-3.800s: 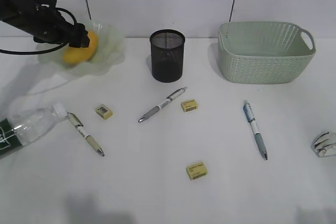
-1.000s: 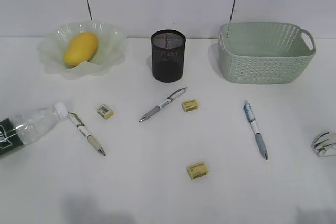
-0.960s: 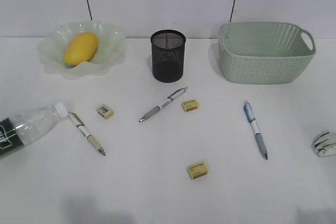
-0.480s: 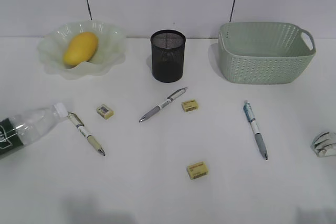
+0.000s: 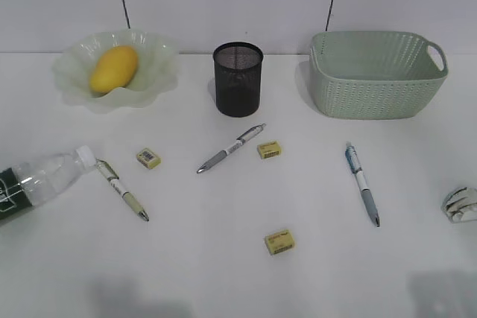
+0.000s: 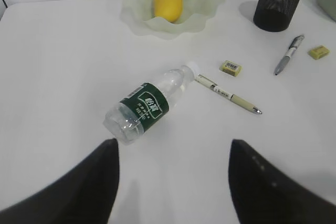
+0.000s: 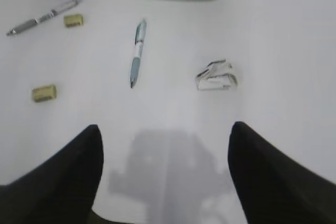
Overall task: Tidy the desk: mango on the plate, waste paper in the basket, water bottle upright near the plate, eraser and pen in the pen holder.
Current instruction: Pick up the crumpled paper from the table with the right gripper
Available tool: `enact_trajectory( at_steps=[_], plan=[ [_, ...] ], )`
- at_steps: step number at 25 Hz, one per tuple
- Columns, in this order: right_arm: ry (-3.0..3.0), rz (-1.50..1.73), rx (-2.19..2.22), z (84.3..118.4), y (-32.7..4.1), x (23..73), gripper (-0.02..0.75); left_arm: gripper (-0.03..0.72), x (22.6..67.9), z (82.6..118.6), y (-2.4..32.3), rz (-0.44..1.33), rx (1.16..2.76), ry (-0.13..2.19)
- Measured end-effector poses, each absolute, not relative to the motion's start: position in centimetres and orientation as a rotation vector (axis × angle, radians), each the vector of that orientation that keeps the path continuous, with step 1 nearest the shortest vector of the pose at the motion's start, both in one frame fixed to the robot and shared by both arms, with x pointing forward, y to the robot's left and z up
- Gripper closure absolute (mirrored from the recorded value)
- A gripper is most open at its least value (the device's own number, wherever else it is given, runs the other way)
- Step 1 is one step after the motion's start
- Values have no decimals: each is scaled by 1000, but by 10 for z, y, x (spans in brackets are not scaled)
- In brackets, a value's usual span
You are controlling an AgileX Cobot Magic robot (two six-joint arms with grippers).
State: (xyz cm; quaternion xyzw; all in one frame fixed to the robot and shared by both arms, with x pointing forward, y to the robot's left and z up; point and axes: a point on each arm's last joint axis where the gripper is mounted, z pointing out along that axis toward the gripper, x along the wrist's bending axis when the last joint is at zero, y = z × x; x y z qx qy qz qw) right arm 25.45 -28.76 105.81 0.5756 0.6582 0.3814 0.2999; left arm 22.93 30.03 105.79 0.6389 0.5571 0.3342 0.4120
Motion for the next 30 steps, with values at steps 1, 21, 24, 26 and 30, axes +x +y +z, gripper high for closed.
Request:
enact_trajectory(
  at_steps=[1, 21, 24, 26, 30],
  plan=[
    [1760, 996, 1543, 1059, -288, 260, 154, 190, 229, 1058, 300, 841, 1607, 1402],
    [1903, 717, 1933, 1035, -283, 386, 154, 190, 229, 1058, 301, 848, 1607, 1402],
    [1921, 693, 1949, 1038, -283, 395, 154, 190, 229, 1058, 301, 848, 1607, 1402],
    [1926, 686, 1953, 1040, -283, 402, 154, 190, 229, 1058, 301, 849, 1606, 1401],
    [1943, 661, 1969, 1038, -282, 413, 154, 190, 229, 1058, 301, 855, 1600, 1411]
  ],
)
